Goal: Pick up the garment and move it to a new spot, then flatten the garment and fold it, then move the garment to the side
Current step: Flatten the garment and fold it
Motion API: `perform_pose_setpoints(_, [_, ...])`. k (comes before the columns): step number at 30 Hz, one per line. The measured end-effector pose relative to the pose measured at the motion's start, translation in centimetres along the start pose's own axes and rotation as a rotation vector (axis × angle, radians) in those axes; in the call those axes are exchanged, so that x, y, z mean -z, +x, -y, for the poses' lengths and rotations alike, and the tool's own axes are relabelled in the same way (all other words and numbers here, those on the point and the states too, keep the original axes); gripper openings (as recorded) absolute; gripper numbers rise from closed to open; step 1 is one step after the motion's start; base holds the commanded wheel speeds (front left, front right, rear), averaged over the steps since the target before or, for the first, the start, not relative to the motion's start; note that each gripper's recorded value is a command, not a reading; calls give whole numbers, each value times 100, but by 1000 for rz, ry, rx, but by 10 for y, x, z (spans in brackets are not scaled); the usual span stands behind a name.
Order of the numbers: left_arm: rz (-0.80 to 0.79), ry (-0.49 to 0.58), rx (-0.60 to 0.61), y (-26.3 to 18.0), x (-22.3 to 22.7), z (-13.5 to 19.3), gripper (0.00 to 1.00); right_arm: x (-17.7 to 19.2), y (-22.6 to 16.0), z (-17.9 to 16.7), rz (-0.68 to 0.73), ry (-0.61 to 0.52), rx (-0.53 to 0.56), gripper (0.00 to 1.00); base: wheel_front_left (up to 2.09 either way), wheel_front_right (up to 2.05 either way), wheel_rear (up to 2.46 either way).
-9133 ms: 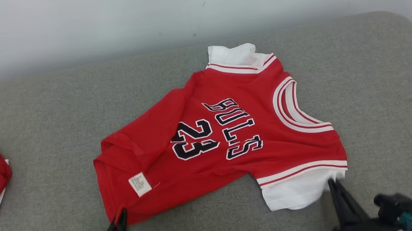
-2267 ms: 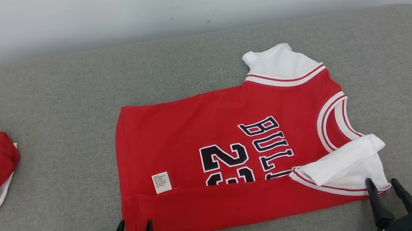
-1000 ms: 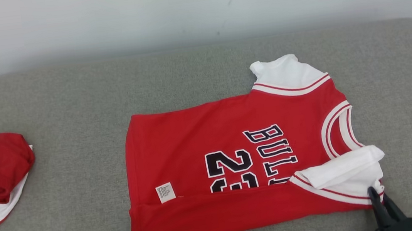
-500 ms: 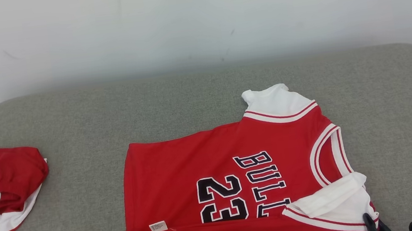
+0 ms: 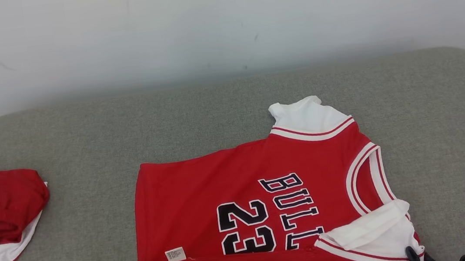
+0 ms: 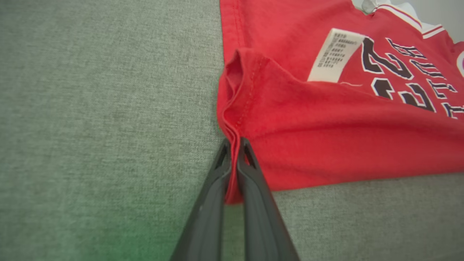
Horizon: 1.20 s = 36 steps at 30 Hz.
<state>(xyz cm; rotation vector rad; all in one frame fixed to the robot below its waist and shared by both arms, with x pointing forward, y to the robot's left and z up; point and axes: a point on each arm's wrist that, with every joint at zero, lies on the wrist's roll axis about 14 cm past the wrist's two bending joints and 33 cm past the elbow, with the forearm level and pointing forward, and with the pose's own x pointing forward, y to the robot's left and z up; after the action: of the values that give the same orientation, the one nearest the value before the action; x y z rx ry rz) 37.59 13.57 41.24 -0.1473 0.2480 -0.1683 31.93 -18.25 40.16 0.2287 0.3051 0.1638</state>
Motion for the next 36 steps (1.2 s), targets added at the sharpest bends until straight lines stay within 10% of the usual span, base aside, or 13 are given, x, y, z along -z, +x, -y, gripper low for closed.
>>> perform_pose_setpoints(1, [2,-5,4,1,-1,2,29,0,0,1,0,1,2,100,0,0,0])
perform_pose_setpoints(3, [6,-17,16,1,-1,6,100,-3,2,2,8,1,7,100,0,0,0])
perform_pose_setpoints(14, [104,73,-22,4,-31,-1,100,-48,19,-8,133,-114,-37,100,0,0,0])
perform_pose_setpoints(16, [111,79,-31,3,-33,-2,100,-47,20,-13,133,-120,-51,78,0,0,0])
perform_pose_setpoints(22, [137,67,-61,-2,-38,-7,100,-29,17,-39,89,-132,-130,70,0,0,0])
perform_pose_setpoints(26, [133,61,-62,-3,-36,-5,100,-19,15,-49,62,-123,-159,100,0,0,0])
perform_pose_setpoints(36, [110,21,-54,-6,-27,-4,100,9,13,-59,-28,-124,-200,100,0,0,0])
